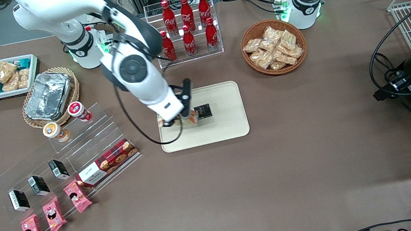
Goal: Place sandwich on tray
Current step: 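Lower the sandwich onto the tray beside the black packet and open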
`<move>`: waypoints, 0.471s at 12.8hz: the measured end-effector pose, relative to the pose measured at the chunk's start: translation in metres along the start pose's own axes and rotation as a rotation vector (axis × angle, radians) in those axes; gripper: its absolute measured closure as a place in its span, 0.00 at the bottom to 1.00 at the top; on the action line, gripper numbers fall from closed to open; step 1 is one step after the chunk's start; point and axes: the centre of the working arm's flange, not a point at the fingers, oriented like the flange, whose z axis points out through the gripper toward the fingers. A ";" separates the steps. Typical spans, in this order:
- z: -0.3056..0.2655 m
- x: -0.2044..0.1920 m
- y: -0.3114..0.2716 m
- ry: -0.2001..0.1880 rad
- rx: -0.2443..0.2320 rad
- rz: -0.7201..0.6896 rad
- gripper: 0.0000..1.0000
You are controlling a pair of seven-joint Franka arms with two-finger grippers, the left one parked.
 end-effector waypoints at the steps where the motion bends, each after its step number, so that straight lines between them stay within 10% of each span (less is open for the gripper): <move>1: 0.028 0.011 -0.006 0.011 -0.007 -0.025 0.79; 6: 0.136 0.026 -0.015 0.000 -0.074 -0.176 0.79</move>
